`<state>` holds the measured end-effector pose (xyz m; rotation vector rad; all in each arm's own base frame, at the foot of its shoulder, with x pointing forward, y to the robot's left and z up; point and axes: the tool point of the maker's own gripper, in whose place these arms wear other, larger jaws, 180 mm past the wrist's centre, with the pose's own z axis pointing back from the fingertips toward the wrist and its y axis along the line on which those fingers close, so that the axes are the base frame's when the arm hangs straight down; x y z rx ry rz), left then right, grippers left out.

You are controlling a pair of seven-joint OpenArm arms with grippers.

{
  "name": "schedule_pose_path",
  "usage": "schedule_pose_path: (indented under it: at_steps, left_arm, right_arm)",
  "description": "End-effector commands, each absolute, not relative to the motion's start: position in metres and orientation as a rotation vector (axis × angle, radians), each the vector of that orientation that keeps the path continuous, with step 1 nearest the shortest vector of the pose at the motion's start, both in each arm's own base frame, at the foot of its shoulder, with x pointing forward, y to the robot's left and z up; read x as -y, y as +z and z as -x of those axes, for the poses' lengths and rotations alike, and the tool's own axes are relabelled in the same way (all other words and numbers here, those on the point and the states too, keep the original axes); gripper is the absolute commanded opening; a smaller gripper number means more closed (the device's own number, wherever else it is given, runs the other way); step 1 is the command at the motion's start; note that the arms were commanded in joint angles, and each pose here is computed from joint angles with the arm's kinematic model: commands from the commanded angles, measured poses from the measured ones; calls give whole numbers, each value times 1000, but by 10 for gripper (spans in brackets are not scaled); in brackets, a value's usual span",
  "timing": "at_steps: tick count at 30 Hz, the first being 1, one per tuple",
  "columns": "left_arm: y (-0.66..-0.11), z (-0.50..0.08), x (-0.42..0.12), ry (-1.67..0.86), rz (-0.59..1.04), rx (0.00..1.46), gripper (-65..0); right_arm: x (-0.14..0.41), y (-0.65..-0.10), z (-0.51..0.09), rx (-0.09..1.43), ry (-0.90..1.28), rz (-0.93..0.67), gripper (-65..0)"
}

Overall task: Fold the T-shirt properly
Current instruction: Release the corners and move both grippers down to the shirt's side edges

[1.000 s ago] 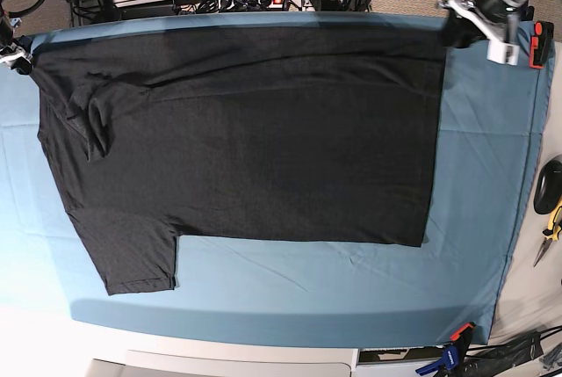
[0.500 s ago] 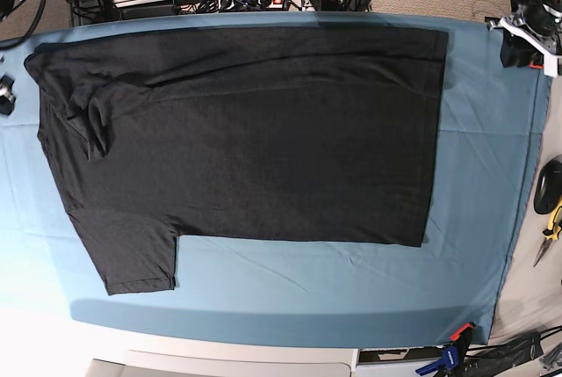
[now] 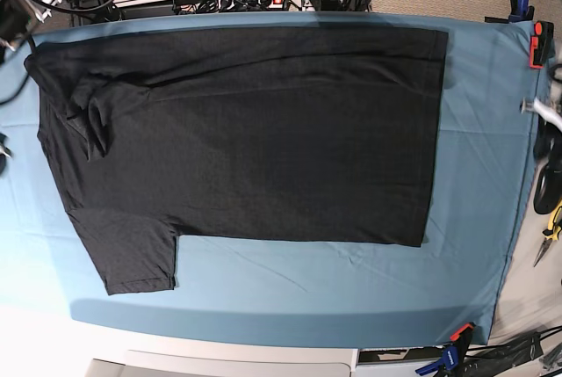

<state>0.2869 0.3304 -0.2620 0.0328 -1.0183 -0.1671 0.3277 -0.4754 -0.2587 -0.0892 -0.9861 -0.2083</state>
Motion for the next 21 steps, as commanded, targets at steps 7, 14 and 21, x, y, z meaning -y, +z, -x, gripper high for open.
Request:
schedule_pose_path:
  at_steps: [7, 14, 21]
  left_arm:
    - [-285, -353, -301, -265, -50, 1012, -383]
    - [-308, -426, -312, -51, 62, 987, -292]
    - [-315, -478, -311, 176, 213, 952, -254]
  right_arm:
    - [433, -237, -397, 989, -22, 182, -446]
    - [398, -256, -423, 976, -8, 208, -446]
    - [362, -279, -433, 974, -10, 140, -446]
